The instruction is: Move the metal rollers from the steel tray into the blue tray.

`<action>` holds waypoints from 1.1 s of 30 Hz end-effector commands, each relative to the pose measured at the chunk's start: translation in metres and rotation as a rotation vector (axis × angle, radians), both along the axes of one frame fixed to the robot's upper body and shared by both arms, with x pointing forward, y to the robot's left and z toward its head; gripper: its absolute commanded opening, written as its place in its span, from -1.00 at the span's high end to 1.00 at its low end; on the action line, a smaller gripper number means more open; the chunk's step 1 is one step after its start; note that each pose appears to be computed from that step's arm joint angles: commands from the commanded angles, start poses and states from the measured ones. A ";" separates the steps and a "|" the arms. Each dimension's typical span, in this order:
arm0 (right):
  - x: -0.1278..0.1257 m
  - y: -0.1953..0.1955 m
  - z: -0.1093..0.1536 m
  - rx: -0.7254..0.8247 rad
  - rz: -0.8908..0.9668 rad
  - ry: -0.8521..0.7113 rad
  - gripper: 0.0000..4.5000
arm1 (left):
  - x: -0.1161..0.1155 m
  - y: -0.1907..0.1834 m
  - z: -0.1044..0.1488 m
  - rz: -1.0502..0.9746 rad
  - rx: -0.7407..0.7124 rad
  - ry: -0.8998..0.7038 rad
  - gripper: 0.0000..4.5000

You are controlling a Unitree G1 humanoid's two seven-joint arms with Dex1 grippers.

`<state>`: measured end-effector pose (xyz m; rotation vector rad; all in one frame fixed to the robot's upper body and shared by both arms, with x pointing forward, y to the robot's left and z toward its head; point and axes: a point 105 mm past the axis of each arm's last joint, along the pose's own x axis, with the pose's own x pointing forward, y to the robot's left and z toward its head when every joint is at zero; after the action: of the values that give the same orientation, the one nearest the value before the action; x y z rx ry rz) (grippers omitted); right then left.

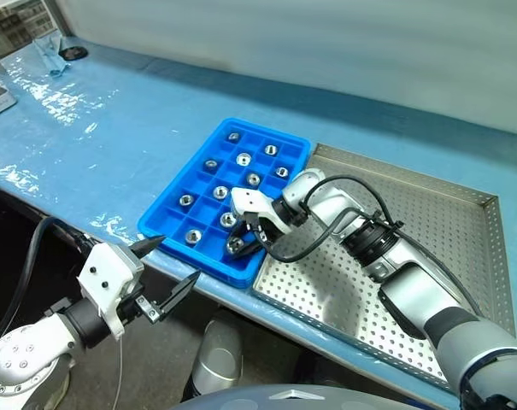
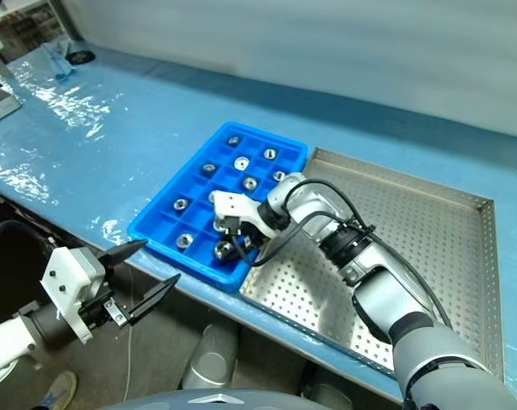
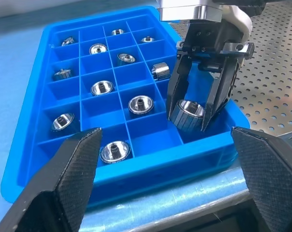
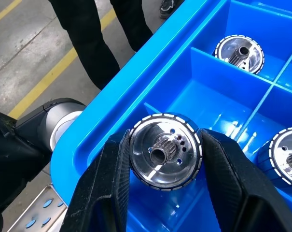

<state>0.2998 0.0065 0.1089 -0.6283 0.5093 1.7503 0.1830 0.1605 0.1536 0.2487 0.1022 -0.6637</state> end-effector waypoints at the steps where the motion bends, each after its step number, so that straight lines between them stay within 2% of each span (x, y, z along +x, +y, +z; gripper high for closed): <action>1: 0.003 -0.004 0.004 -0.017 0.005 -0.024 0.22 | -0.001 -0.003 0.003 -0.021 -0.002 -0.007 -1.00; 2: 0.003 -0.005 0.003 -0.020 0.005 -0.024 0.22 | 0.000 -0.003 0.003 -0.022 -0.001 -0.007 -1.00; 4: 0.000 -0.008 0.001 -0.032 0.028 -0.023 -0.11 | 0.001 -0.003 0.003 -0.028 0.001 -0.008 -1.00; 9: 0.002 -0.011 0.002 -0.016 0.005 -0.020 -0.78 | 0.006 -0.009 0.004 -0.062 -0.007 -0.008 -1.00; 11: 0.003 -0.013 0.007 0.007 -0.009 -0.005 -0.81 | 0.009 -0.012 0.004 -0.081 -0.016 -0.007 -1.00; 16: 0.016 -0.014 0.037 0.204 -0.137 0.019 -0.81 | 0.028 -0.019 0.005 -0.133 -0.043 -0.034 -1.00; 23: 0.039 -0.036 0.058 0.354 -0.383 -0.054 -0.81 | 0.058 -0.025 0.001 -0.197 -0.076 -0.092 -1.00; 26: 0.045 -0.050 0.062 0.390 -0.478 -0.084 -0.81 | 0.067 -0.027 -0.001 -0.231 -0.091 -0.103 -1.00; 29: 0.051 -0.066 0.060 0.392 -0.566 -0.140 -0.81 | 0.086 -0.030 0.005 -0.231 -0.097 -0.183 -1.00; 33: 0.062 -0.082 0.069 0.478 -0.724 -0.214 -0.81 | 0.105 -0.038 0.002 -0.241 -0.118 -0.245 -1.00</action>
<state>0.3587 -0.0707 0.1566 -0.2450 0.2240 1.0992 0.2863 0.1272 0.1543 0.2062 -0.1626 -0.8536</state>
